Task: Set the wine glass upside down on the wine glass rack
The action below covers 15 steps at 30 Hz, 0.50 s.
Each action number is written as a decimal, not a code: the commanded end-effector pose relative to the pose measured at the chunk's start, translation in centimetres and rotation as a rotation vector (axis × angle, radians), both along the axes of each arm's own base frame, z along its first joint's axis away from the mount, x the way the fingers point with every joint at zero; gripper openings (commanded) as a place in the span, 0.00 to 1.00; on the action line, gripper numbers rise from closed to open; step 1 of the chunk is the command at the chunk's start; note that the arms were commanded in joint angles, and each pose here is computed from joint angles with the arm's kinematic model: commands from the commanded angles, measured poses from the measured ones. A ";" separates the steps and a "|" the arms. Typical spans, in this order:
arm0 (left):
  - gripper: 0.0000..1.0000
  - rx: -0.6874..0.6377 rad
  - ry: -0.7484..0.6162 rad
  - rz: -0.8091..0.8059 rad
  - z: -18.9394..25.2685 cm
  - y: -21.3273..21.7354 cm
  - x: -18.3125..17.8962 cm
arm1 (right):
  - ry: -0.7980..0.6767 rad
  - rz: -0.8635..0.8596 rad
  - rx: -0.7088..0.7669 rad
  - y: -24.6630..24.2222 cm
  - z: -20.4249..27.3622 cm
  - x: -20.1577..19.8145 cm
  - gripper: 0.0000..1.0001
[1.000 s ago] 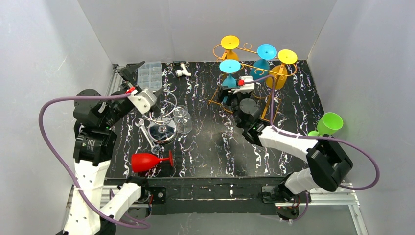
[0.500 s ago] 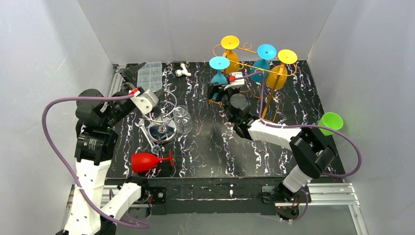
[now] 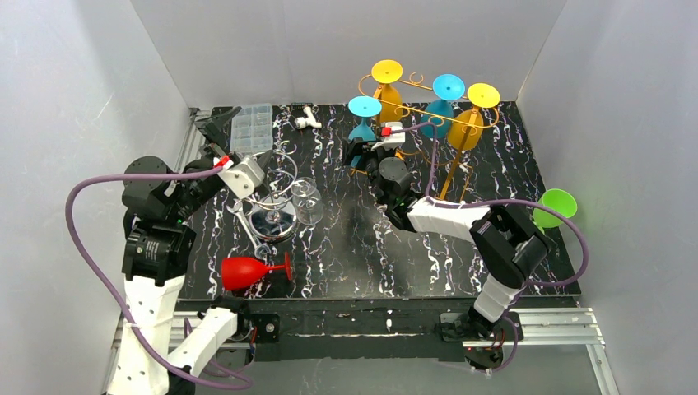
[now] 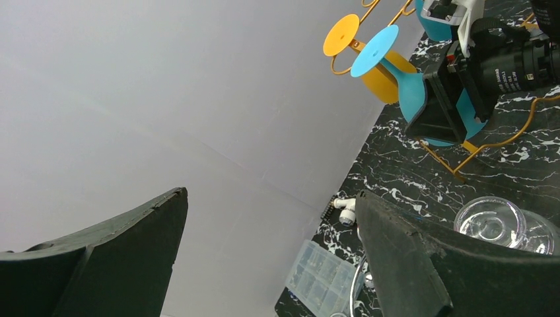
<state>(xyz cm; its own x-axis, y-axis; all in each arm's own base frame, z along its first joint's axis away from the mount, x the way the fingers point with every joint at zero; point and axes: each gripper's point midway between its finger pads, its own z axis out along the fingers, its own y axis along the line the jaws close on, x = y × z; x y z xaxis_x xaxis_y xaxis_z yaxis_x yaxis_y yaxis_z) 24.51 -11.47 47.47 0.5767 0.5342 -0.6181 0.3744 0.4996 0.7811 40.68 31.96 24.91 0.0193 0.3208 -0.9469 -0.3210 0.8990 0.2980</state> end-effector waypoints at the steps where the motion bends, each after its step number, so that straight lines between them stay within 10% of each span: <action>1: 0.98 0.014 0.001 0.012 -0.3 0.3 -0.3 | -0.098 -0.027 0.130 -0.2 4.7 0.4 0.70; 15: 0.98 0.020 0.006 0.018 -0.6 0.4 -0.3 | -0.118 -0.058 0.173 -2.2 5.8 0.9 0.70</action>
